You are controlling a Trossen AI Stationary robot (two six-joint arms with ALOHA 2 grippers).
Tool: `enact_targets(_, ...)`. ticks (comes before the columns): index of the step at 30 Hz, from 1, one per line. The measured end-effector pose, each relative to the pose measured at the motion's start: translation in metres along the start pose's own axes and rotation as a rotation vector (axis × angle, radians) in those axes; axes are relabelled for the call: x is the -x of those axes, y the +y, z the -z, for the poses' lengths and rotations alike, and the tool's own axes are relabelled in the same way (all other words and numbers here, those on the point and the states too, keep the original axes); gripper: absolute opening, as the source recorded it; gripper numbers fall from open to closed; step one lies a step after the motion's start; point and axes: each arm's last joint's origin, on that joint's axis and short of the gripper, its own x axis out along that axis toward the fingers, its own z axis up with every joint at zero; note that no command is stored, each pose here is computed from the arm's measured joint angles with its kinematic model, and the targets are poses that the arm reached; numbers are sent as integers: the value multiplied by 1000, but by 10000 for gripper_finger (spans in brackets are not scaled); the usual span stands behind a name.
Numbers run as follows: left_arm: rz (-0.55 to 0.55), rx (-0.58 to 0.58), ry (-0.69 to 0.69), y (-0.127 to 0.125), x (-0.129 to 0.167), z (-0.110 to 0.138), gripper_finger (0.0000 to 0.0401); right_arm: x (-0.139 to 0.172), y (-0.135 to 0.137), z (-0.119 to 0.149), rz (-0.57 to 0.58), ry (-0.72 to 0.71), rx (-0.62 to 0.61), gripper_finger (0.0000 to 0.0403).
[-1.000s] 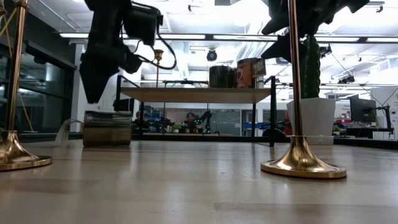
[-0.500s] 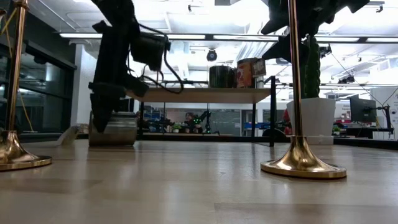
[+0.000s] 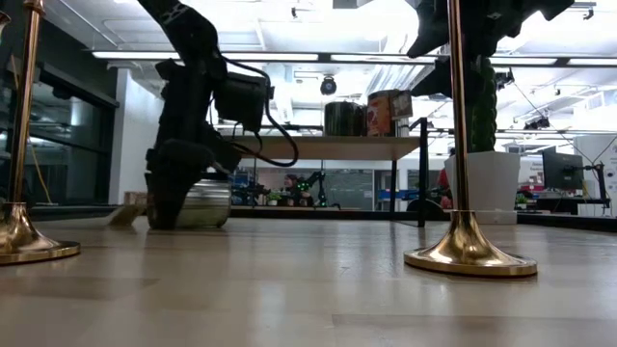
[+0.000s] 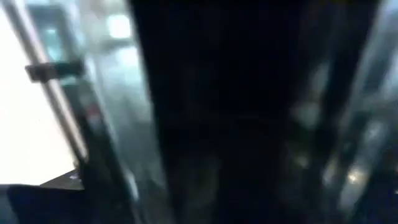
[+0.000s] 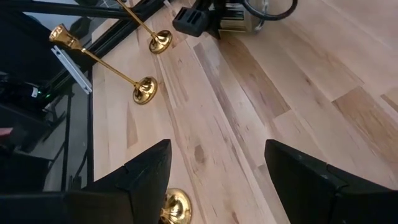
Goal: Pick & Place candle stick holders
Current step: Put the silver scented candle on the shelf
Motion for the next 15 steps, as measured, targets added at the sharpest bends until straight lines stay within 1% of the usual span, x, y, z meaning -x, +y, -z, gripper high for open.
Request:
enact_targets(9, 41, 33, 28, -1, 1, 1, 345, 0, -1, 2, 16, 14, 2, 252)
enact_targets(12, 38, 29, 85, -4, 7, 4, 345, 0, -1, 2, 15, 16, 7, 252)
enact_targets(15, 37, 12, 86, -9, 19, 0, 345, 0, -1, 2, 13, 18, 9, 252)
